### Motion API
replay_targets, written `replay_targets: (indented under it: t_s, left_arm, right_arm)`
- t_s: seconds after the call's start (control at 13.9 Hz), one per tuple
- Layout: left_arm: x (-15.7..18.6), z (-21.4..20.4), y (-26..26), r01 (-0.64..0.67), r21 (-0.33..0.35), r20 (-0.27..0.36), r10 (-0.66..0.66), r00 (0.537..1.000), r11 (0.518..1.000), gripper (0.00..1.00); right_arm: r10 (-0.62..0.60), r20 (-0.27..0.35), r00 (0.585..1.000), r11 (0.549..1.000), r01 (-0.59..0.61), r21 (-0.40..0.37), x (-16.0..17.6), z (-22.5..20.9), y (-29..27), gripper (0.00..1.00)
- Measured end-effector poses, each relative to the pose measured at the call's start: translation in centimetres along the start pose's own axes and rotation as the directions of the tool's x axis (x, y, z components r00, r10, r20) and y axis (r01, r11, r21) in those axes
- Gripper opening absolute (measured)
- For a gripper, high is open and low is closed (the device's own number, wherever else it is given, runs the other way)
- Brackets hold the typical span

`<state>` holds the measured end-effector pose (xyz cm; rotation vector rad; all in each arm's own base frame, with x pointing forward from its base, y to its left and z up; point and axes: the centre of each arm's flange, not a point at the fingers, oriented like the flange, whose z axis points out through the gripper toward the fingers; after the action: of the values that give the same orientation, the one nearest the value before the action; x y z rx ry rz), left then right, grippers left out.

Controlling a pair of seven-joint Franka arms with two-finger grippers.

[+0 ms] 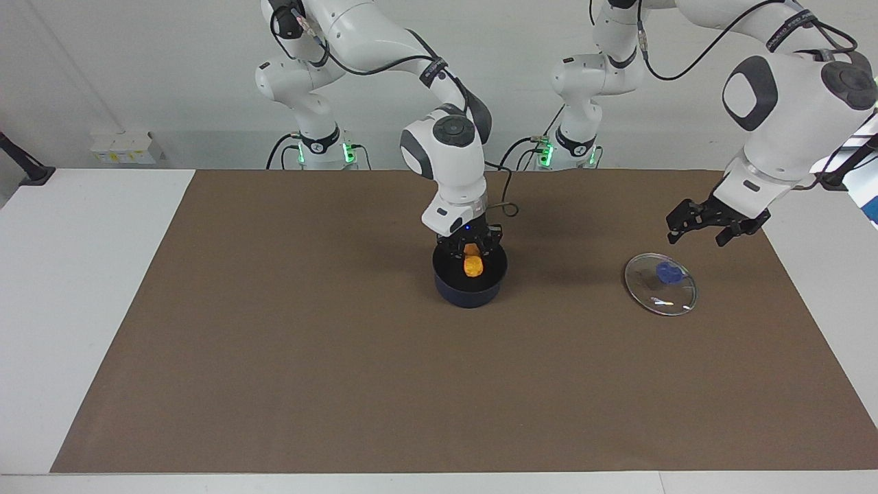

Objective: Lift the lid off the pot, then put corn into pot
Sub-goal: 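Lower the corn into the pot and open the right gripper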

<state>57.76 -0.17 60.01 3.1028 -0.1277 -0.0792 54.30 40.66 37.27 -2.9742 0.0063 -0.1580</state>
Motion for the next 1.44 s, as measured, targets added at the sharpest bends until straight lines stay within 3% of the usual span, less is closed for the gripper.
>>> replay_targets:
  t_s: [0.43, 0.72, 0.93, 1.08, 1.44]
  left_arm:
    - [-2.4, -0.4, 0.8, -0.004, -0.002, 0.043, 0.004, 0.999, 1.0, 1.0]
    - [-2.7, -1.5, 1.2, -0.015, 0.0, 0.021, 0.015, 1.0, 1.0, 1.0]
    - [-3.1, -2.1, 1.3, -0.017, 0.001, 0.012, 0.017, 1.0, 1.0, 1.0]
    - [-3.1, -2.1, 1.1, -0.013, 0.001, 0.011, 0.013, 1.0, 1.0, 1.0]
    - [-3.2, -2.2, -0.1, 0.008, 0.0, 0.01, -0.008, 1.0, 1.0, 1.0]
  right_arm:
    - [0.005, 0.022, 1.0, 1.0, -0.005, -0.018, 0.0, 2.0, 0.5, 0.39]
    - [0.006, 0.026, 1.0, 1.0, -0.006, -0.022, 0.0, 2.5, 0.5, 0.4]
    - [0.007, 0.026, 1.0, 1.0, -0.006, -0.021, 0.0, 2.5, 0.5, 0.49]
    - [0.007, 0.026, 1.0, 1.0, -0.006, -0.021, 0.0, 2.5, 0.5, 0.7]
    - [0.011, 0.024, 1.0, 1.0, -0.01, -0.018, -0.1, 2.4, 0.4, 0.78]
